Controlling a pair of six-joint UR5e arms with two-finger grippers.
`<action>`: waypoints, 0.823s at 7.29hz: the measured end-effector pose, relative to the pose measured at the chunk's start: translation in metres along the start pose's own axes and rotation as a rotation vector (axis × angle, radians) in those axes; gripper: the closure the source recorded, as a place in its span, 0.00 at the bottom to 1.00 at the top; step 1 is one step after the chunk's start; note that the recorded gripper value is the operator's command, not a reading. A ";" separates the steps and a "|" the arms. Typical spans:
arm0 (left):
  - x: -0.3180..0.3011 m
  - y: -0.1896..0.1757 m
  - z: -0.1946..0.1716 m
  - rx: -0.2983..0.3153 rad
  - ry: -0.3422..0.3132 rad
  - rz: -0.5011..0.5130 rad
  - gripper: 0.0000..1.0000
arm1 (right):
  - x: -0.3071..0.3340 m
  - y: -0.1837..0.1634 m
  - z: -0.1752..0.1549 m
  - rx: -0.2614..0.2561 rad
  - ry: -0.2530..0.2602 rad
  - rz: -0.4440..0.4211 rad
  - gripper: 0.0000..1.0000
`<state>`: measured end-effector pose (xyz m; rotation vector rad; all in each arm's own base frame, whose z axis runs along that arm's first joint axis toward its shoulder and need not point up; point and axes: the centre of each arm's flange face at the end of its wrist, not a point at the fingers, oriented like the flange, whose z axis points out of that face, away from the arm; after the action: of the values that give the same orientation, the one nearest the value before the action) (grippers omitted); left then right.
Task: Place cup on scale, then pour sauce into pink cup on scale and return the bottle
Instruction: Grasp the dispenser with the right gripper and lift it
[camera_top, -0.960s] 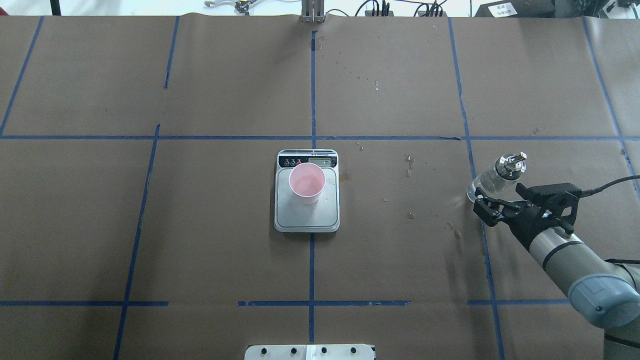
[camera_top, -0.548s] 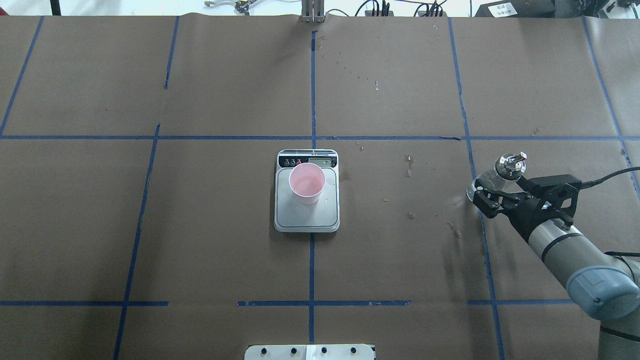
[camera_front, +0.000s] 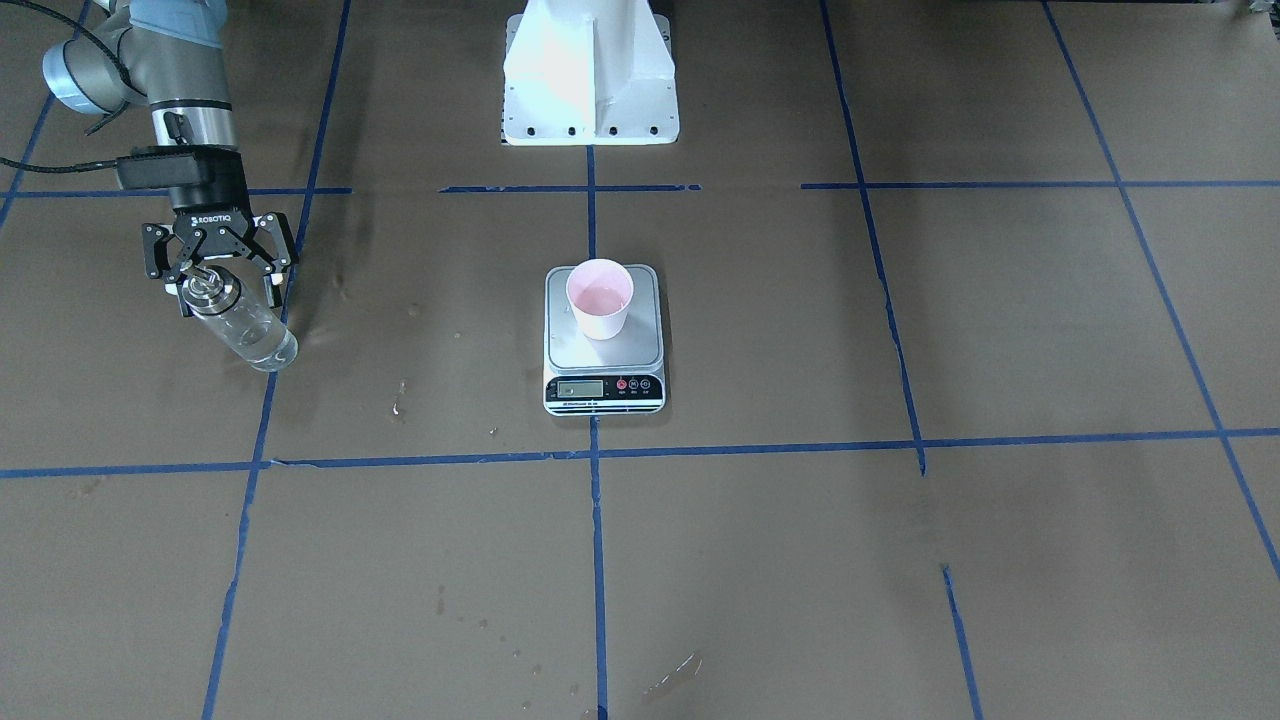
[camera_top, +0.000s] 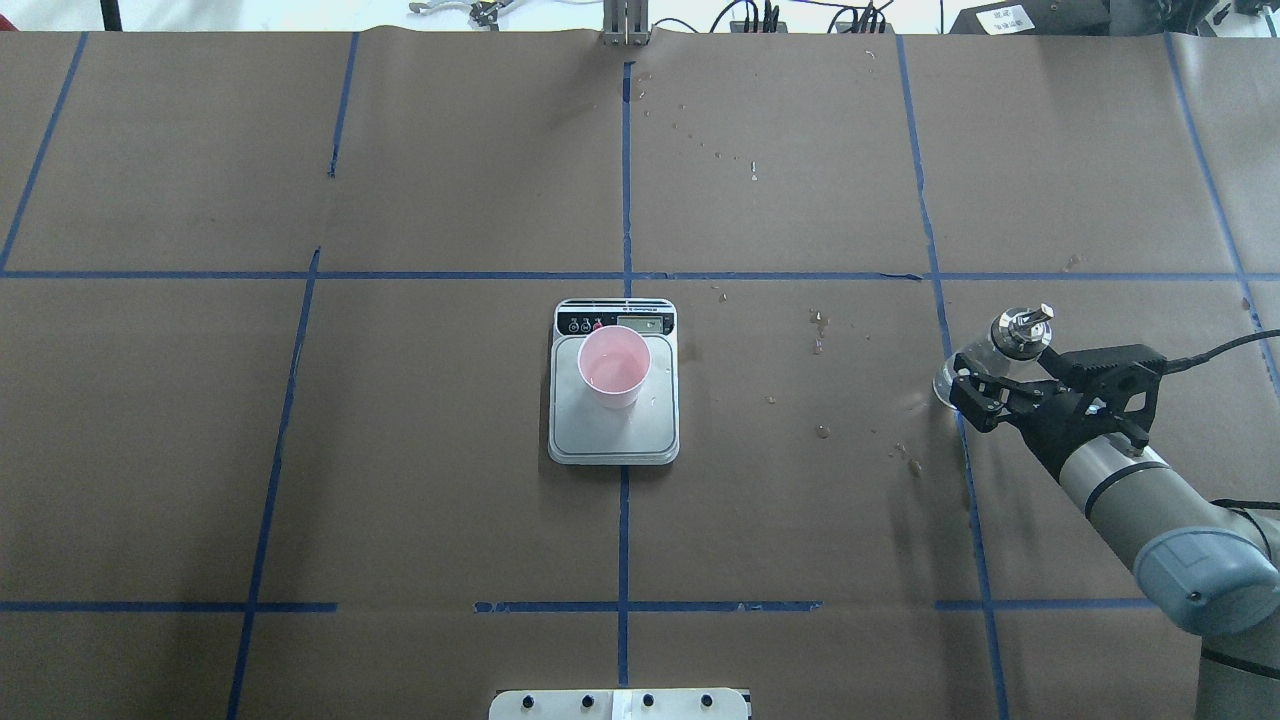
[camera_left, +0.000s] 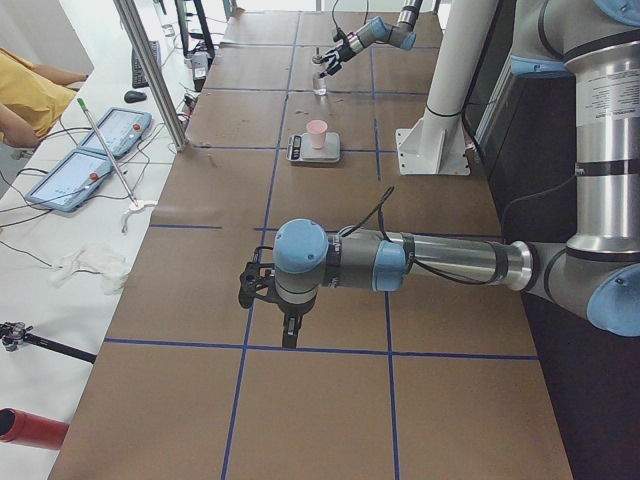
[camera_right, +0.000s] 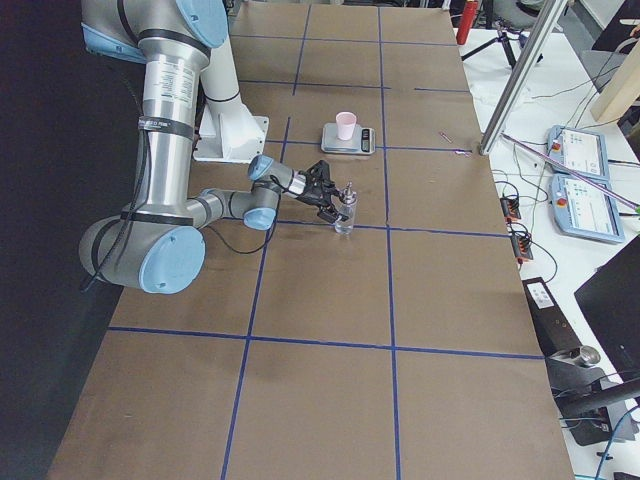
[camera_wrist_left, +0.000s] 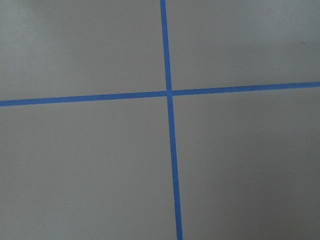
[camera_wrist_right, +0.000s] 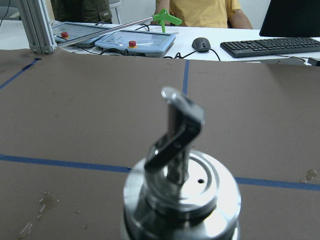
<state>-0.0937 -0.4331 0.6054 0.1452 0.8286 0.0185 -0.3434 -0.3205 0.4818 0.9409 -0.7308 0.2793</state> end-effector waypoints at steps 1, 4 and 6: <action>0.000 0.000 0.000 0.000 0.000 0.001 0.00 | 0.001 -0.001 0.001 0.004 0.003 0.000 0.08; 0.000 0.001 0.000 -0.001 0.000 0.001 0.00 | 0.004 -0.007 0.002 0.016 0.011 0.005 0.90; -0.001 0.005 0.001 -0.003 0.000 -0.001 0.00 | 0.006 -0.014 0.002 0.029 0.014 0.006 1.00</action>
<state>-0.0934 -0.4280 0.6077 0.1415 0.8288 0.0185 -0.3333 -0.3307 0.4779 0.9633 -0.7186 0.3016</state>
